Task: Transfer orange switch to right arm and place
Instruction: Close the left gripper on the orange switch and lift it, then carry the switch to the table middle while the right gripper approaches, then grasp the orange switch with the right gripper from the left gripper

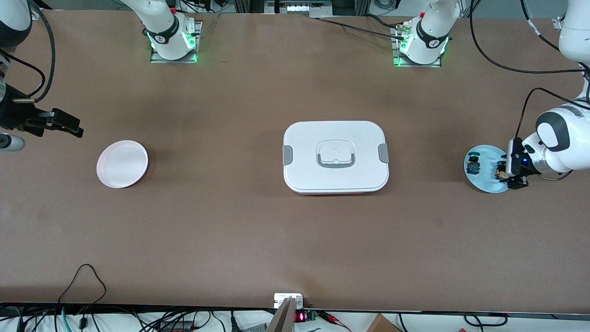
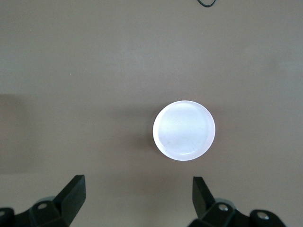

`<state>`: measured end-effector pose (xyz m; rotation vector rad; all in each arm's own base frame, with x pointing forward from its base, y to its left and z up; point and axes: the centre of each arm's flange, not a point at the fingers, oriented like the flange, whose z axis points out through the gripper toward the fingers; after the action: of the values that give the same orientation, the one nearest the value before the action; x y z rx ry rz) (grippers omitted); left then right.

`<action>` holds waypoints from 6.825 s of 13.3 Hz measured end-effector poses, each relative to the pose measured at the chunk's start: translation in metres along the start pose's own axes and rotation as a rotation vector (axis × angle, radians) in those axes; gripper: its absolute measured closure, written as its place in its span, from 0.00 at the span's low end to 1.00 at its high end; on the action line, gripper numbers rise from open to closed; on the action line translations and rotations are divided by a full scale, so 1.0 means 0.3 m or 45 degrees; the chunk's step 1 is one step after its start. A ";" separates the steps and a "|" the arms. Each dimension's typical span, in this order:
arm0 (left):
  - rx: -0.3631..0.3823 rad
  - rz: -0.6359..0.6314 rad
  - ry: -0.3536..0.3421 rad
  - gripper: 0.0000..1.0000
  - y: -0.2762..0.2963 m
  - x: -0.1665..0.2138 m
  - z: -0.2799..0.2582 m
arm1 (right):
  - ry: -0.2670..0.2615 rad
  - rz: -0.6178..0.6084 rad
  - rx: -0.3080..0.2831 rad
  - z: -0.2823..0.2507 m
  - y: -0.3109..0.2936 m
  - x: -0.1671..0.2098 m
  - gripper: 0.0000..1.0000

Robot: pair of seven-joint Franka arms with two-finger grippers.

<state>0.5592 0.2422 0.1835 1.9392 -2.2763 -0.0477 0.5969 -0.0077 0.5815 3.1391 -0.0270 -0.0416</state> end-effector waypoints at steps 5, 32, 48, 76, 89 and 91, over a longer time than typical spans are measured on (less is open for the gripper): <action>0.008 -0.011 0.000 0.00 0.005 -0.013 0.010 | 0.000 0.000 0.000 0.000 0.000 0.000 0.00; -0.194 0.045 1.333 0.28 -0.258 0.783 -0.495 | 0.005 -0.067 0.009 -0.004 -0.109 -0.002 0.00; 0.063 -0.369 1.881 0.28 -0.159 2.101 -0.769 | -0.392 0.091 1.385 0.139 -0.695 0.035 0.00; 0.086 -0.425 1.871 0.28 -0.133 2.134 -0.770 | -0.759 0.297 1.790 0.339 -1.060 -0.083 0.00; 0.087 -0.425 1.872 0.28 -0.134 2.133 -0.770 | -0.673 0.340 1.880 0.410 -1.110 -0.096 0.04; 0.088 -0.425 1.872 0.28 -0.135 2.133 -0.771 | -0.669 0.337 1.882 0.411 -1.110 -0.097 0.07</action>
<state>0.5323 -0.3768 0.4672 1.4247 -0.9639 1.0280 0.5703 0.3254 0.4583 4.2725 -0.8219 -1.4685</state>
